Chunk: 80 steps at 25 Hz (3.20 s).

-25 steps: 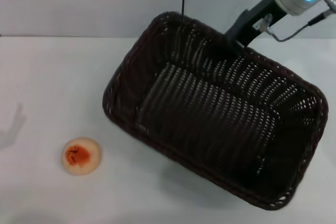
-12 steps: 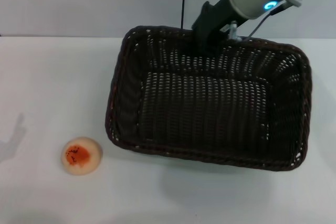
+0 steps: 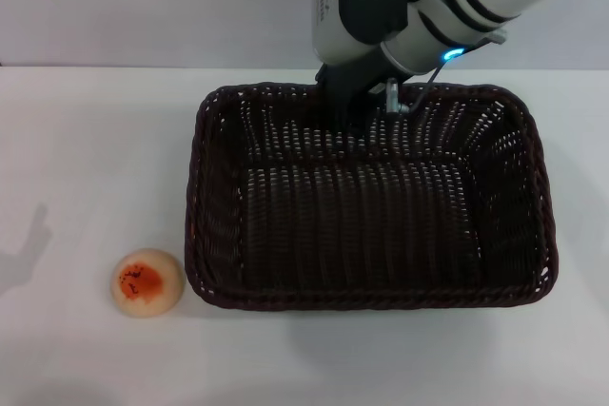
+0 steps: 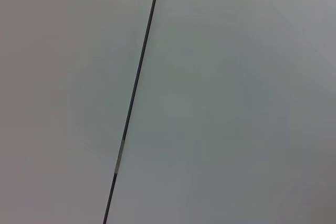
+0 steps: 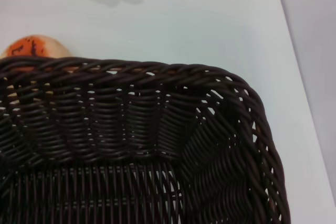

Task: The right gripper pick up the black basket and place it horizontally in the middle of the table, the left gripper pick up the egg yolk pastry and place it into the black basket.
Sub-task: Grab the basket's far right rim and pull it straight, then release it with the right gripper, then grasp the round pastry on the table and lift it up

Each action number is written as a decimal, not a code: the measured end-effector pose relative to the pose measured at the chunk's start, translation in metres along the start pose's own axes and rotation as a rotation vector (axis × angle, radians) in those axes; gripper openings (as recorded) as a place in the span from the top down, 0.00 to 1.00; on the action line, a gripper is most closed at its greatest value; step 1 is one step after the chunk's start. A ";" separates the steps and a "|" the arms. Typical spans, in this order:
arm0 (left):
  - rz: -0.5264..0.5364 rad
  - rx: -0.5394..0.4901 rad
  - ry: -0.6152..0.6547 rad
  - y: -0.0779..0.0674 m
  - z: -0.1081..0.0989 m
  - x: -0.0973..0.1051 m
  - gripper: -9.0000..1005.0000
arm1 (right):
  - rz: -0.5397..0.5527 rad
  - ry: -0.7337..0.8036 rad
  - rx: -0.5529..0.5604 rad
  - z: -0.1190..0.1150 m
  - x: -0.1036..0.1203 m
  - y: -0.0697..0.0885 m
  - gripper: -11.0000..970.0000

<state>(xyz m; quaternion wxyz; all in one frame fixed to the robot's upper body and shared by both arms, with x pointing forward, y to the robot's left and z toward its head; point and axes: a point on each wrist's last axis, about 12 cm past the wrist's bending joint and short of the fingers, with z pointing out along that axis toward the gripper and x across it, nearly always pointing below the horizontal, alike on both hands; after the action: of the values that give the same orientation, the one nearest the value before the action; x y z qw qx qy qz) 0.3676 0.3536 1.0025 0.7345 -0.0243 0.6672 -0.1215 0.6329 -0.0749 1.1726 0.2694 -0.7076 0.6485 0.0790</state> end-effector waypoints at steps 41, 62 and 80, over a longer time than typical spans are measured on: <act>-0.118 0.066 0.007 -0.001 -0.005 -0.004 0.18 | 0.043 -0.066 0.191 -0.017 0.018 0.019 0.16; -0.009 0.588 0.389 0.000 0.029 -0.010 0.18 | 0.682 -1.028 0.497 -0.137 0.176 0.124 0.16; 0.067 0.641 0.574 -0.013 0.041 0.019 0.18 | 0.789 -1.368 0.994 -0.115 0.258 0.213 0.16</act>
<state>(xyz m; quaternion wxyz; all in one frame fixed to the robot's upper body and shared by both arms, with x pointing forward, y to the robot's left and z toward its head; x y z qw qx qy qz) 0.4074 0.3321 0.9905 0.4930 0.2617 0.7734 -0.3006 0.4392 -0.3594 1.0905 0.8183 -0.0392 0.5017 0.2779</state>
